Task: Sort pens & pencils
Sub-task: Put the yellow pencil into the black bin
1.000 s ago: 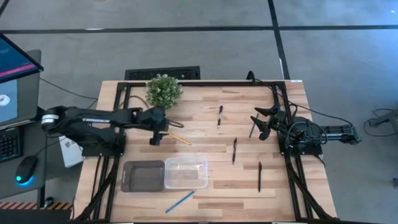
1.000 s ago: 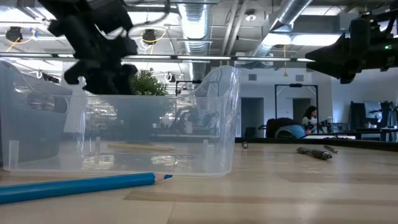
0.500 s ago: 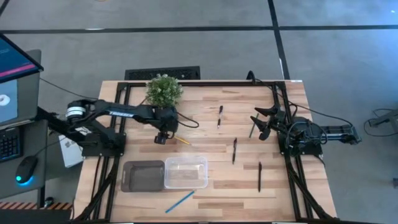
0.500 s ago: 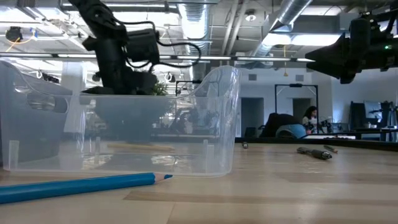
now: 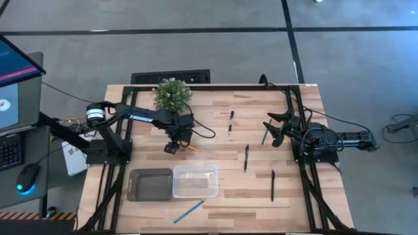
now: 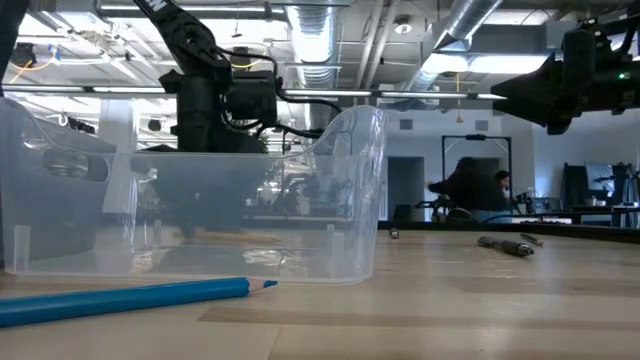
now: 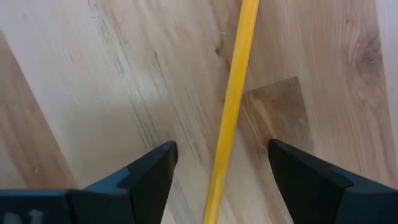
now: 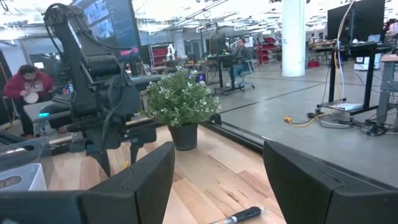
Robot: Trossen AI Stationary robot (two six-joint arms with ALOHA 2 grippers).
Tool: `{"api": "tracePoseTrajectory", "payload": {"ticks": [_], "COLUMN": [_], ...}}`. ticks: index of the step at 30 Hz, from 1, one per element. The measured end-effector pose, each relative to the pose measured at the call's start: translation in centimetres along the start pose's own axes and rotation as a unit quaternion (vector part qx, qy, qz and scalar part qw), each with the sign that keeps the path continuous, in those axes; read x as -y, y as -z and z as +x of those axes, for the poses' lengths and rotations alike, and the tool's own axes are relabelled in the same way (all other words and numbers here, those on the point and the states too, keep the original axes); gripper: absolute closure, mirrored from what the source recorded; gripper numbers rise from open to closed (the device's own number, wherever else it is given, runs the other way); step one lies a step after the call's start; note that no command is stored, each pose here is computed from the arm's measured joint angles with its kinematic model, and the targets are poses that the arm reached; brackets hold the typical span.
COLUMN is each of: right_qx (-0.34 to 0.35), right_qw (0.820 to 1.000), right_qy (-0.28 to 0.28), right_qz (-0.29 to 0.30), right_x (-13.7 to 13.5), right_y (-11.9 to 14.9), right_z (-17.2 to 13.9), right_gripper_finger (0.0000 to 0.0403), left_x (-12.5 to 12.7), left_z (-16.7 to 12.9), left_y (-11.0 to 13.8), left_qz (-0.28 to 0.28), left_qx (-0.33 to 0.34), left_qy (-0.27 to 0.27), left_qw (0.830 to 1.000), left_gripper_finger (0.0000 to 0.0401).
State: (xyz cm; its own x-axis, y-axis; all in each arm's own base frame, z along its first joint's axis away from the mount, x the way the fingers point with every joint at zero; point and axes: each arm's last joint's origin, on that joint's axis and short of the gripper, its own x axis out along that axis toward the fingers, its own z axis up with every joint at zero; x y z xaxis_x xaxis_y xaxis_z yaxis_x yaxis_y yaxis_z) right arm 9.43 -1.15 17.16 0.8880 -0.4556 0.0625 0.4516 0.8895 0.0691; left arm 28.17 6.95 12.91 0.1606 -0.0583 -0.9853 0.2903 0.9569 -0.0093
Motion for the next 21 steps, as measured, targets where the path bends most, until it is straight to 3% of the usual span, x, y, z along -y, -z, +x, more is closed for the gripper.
{"api": "tracePoseTrajectory", "payload": {"ticks": [13,21], "right_qx": [0.0,0.0], "right_qw": [1.0,1.0], "right_qy": [0.0,0.0], "right_qz": [0.0,0.0], "right_x": [0.0,0.0], "right_y": [0.01,-0.01], "right_z": [0.0,0.0], "right_gripper_finger": [0.0135,0.0135], "left_x": [0.3,0.59], "left_z": [0.03,0.15], "left_y": [-0.11,-0.17], "left_qz": [0.008,0.012], "left_qx": [-0.001,-0.006], "left_qy": [-0.002,-0.002], "left_qw": [1.0,1.0], "left_gripper_finger": [0.0147,0.0194]}}
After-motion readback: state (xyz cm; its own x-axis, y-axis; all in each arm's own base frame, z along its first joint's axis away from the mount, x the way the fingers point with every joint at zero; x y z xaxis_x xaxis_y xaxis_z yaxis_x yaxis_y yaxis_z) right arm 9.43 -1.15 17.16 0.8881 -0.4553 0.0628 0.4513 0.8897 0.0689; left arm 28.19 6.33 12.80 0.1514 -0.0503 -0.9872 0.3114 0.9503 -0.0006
